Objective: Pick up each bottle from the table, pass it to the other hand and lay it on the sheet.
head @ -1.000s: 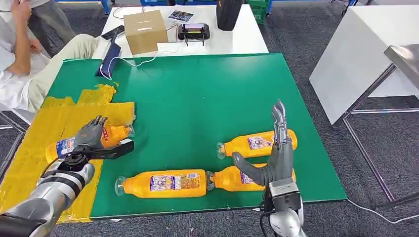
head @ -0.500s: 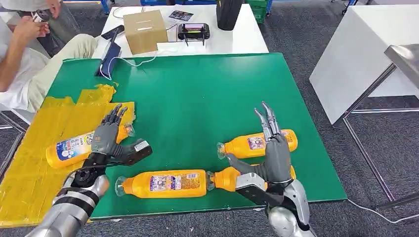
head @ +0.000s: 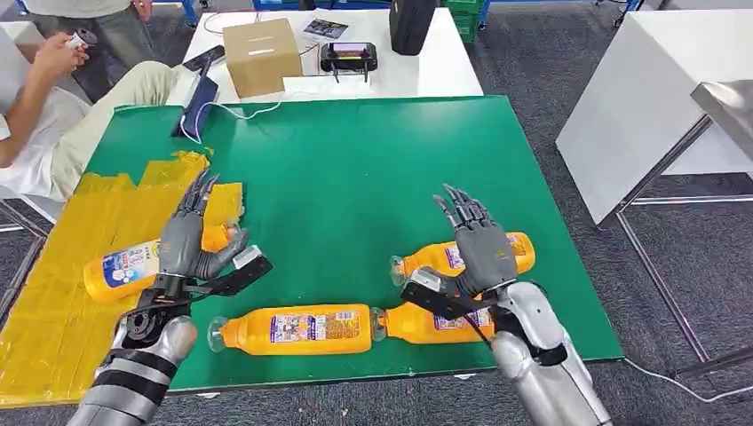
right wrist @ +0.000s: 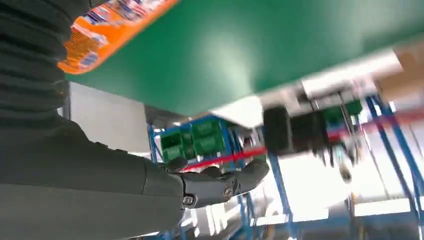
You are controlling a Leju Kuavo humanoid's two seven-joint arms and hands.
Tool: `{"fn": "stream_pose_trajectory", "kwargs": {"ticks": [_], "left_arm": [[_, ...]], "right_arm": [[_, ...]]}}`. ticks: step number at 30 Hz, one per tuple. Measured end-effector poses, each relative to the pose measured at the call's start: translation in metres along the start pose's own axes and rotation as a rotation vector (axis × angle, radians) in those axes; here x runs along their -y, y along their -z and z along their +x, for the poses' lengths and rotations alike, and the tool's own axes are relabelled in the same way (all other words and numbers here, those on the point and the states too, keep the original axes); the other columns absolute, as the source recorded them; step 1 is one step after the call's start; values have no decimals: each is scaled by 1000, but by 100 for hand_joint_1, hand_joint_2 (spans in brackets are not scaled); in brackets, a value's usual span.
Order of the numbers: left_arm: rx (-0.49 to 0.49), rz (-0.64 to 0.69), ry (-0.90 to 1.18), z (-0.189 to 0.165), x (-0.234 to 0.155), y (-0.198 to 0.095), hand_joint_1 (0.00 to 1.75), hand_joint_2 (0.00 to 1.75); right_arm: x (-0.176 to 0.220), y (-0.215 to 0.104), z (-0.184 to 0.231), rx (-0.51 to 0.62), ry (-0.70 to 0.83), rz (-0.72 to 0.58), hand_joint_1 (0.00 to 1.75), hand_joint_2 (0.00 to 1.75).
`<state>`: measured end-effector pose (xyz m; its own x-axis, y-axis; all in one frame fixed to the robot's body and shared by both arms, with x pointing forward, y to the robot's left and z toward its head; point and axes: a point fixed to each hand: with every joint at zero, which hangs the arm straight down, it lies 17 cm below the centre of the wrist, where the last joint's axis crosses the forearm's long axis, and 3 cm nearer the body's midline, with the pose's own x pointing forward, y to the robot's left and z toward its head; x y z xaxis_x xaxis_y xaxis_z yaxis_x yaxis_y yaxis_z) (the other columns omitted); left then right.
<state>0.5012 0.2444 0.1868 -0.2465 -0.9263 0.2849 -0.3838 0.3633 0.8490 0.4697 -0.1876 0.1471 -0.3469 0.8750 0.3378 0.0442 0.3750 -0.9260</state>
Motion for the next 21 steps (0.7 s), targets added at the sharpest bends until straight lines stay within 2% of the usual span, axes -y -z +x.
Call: {"fn": "stream_pose_trajectory", "kwargs": {"ticks": [3,9,10,16,21], "left_arm": [[19,3,-113,18,-3,-2,0,0],[50,21,-235,39,-11,-4,0,0],[59,25,-281,44,-13,-4,0,175],[106,68,-489,75,-31,-11,0,175],[139,100,-551,90,-46,-16,0,175]], "right_arm": [[-20,6,-30,-10,-28,111,0,175],[-37,6,-70,-52,-41,224,0,175],[-42,5,-76,-57,-37,250,0,175],[-66,-5,-109,-100,-24,338,0,175],[-87,-17,-126,-141,-31,393,0,175]]}}
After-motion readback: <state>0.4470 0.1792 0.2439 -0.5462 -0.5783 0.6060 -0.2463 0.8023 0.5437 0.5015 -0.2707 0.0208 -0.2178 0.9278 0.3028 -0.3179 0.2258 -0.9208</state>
